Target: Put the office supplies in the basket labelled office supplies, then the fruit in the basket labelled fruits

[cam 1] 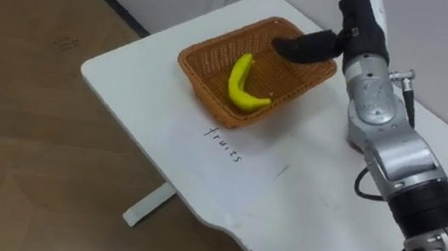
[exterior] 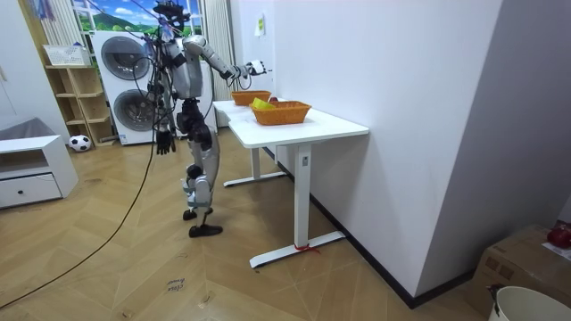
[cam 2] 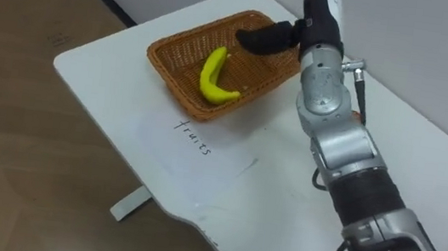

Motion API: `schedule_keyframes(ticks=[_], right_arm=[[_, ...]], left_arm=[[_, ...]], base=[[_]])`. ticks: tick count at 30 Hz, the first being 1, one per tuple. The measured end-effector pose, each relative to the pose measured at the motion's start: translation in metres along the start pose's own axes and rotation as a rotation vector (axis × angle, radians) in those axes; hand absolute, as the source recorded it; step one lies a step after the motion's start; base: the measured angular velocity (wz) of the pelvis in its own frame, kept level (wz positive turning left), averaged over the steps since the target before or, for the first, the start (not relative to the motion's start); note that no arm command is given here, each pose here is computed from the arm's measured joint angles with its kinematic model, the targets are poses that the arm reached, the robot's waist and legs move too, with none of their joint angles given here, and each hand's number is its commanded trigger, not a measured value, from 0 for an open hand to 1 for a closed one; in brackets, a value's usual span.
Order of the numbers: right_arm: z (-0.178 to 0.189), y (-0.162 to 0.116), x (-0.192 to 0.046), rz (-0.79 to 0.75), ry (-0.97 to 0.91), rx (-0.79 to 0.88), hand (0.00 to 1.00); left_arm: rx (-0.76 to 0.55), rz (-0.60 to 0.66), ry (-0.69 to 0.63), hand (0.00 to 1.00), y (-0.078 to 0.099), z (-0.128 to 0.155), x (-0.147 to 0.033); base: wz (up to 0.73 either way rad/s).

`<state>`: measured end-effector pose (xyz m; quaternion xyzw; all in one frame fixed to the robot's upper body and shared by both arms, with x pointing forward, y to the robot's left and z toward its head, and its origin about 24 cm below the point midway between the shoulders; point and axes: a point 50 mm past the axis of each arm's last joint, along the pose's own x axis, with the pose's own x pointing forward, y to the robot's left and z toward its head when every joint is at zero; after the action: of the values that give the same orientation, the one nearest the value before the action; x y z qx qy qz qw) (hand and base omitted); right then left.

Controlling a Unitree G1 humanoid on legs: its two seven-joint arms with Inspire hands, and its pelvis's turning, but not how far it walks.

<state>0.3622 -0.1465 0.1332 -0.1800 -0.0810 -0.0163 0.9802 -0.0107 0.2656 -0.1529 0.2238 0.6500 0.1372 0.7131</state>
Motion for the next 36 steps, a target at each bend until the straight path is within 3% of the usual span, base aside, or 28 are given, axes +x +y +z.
schedule_keyframes(ticks=[14,36], right_arm=[[0.011,-0.032,0.004,-0.117,-0.035,0.085,0.00],[0.000,-0.047,0.004,-0.166,0.013,0.130,0.00]], left_arm=[[-0.019,-0.012,-0.048,0.00,-0.003,0.018,0.001],[-0.032,-0.037,-0.051,0.00,-0.012,0.023,0.000]], base=[[-0.11],[-0.10]])
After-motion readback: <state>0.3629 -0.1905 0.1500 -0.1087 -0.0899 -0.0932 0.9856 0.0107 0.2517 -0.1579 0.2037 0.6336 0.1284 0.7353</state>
